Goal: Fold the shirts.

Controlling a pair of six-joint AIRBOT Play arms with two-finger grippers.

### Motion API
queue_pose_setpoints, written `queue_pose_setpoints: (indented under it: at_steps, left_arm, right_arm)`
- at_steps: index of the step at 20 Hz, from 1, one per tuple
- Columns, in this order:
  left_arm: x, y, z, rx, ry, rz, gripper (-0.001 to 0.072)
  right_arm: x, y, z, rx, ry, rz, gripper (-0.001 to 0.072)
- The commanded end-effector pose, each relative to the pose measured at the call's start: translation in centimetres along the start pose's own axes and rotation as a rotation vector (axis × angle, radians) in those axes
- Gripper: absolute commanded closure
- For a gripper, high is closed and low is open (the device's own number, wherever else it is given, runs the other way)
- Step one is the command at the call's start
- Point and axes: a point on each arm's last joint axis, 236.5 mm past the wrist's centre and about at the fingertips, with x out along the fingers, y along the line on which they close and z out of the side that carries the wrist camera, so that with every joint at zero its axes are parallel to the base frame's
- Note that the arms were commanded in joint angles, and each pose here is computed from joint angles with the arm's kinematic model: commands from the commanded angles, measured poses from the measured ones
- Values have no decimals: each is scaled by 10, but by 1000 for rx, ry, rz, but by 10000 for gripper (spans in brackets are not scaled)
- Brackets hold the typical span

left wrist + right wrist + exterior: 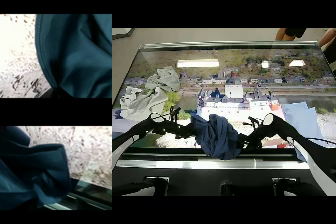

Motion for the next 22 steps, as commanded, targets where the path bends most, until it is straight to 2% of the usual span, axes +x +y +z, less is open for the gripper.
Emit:
queue_pose_setpoints:
  at_steps: [1,2,4,7,10,12,14,16,19,22]
  left_arm:
    - [-5,-7,-1,15,-6,-14,677]
    - [-8,-10,-1,33,-12,-18,678]
    - [-24,-25,5,115,-64,-34,679]
    - [-96,-82,40,349,-307,-59,680]
    - [-236,-165,69,561,-719,-64,680]
    - [-360,-229,52,630,-1048,-143,680]
    - [-481,-286,-3,709,-1370,-248,680]
    - [-553,-323,-68,802,-1568,-340,680]
    - [-584,-352,-129,905,-1631,-445,680]
    - [-580,-356,-133,928,-1613,-447,680]
  right_arm:
    - [14,10,2,22,8,30,467]
    - [13,11,3,19,3,35,670]
    - [0,18,9,-41,-37,27,673]
    - [-70,30,38,-240,-252,-116,674]
    - [-248,60,72,-373,-786,-357,673]
    - [-403,98,42,-425,-1240,-430,673]
    - [-520,138,-32,-443,-1609,-334,673]
    - [-581,165,-104,-478,-1822,-173,673]
    - [-609,180,-153,-493,-1932,-11,673]
    - [-612,183,-153,-500,-1944,-5,672]
